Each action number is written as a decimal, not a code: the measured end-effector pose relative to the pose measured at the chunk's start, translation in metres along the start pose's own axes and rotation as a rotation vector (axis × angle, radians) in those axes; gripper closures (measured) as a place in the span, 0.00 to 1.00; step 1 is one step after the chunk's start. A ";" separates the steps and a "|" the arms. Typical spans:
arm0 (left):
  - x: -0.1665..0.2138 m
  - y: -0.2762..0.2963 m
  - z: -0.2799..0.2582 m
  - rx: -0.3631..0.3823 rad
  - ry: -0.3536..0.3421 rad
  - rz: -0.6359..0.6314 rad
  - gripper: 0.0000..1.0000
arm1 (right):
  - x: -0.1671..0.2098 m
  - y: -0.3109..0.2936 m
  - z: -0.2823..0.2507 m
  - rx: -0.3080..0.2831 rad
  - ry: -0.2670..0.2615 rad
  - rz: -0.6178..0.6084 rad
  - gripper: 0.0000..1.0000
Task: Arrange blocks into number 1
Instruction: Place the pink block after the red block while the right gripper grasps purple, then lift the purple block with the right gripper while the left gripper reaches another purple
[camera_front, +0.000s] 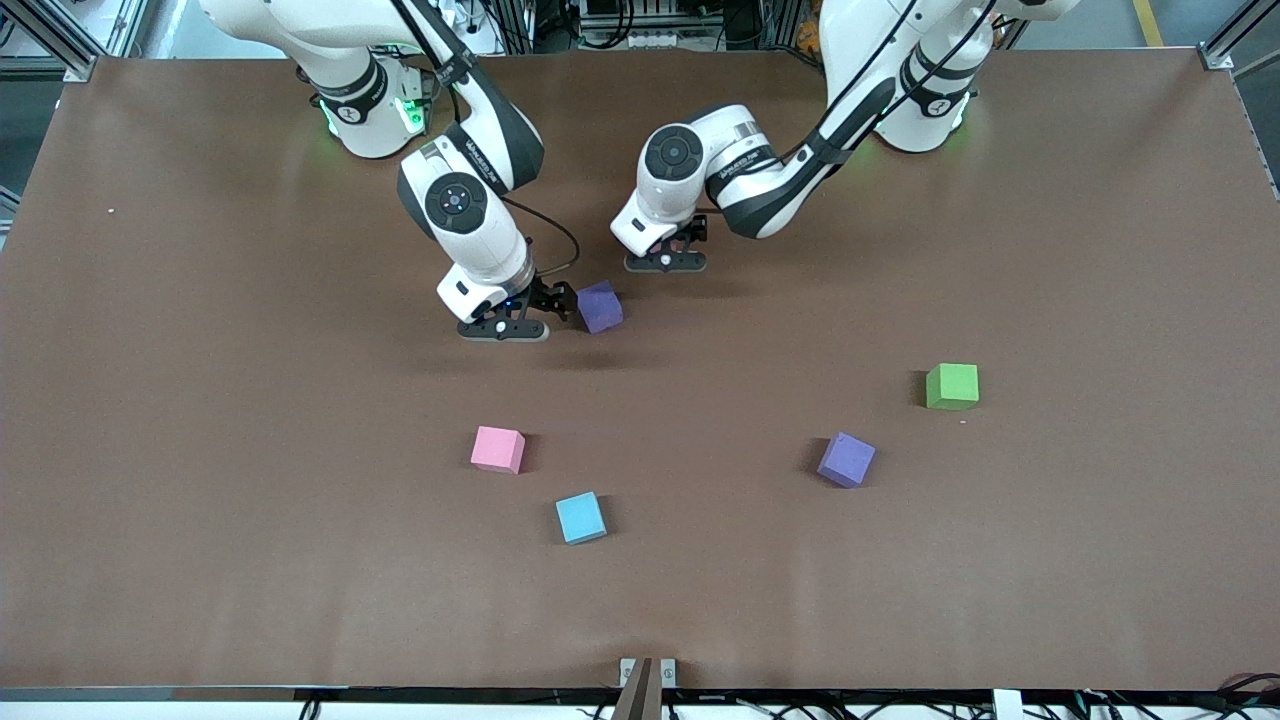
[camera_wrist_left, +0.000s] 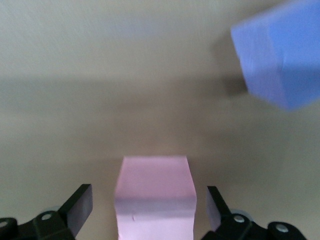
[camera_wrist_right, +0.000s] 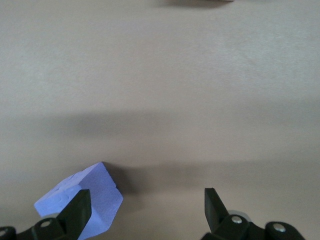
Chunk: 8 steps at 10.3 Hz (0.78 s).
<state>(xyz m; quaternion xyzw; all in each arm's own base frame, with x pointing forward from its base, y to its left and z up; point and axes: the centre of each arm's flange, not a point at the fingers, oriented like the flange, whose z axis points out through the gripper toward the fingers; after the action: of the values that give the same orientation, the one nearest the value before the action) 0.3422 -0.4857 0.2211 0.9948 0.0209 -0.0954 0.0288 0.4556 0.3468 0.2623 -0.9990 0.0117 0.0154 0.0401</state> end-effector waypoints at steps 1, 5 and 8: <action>0.017 -0.010 -0.016 0.005 0.018 -0.030 0.00 | -0.004 -0.006 0.003 0.006 0.008 -0.020 0.00; 0.101 -0.091 -0.097 0.049 0.114 -0.215 0.00 | -0.028 -0.035 0.029 0.024 0.024 -0.095 0.00; 0.179 -0.171 -0.146 0.053 0.174 -0.363 0.00 | -0.038 -0.053 0.042 0.039 0.038 -0.132 0.00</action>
<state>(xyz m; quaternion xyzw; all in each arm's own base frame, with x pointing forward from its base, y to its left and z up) 0.5377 -0.3000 0.3206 0.9796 0.1996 -0.0130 -0.0169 0.4172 0.4041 0.2261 -0.9967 -0.0532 -0.0064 0.0602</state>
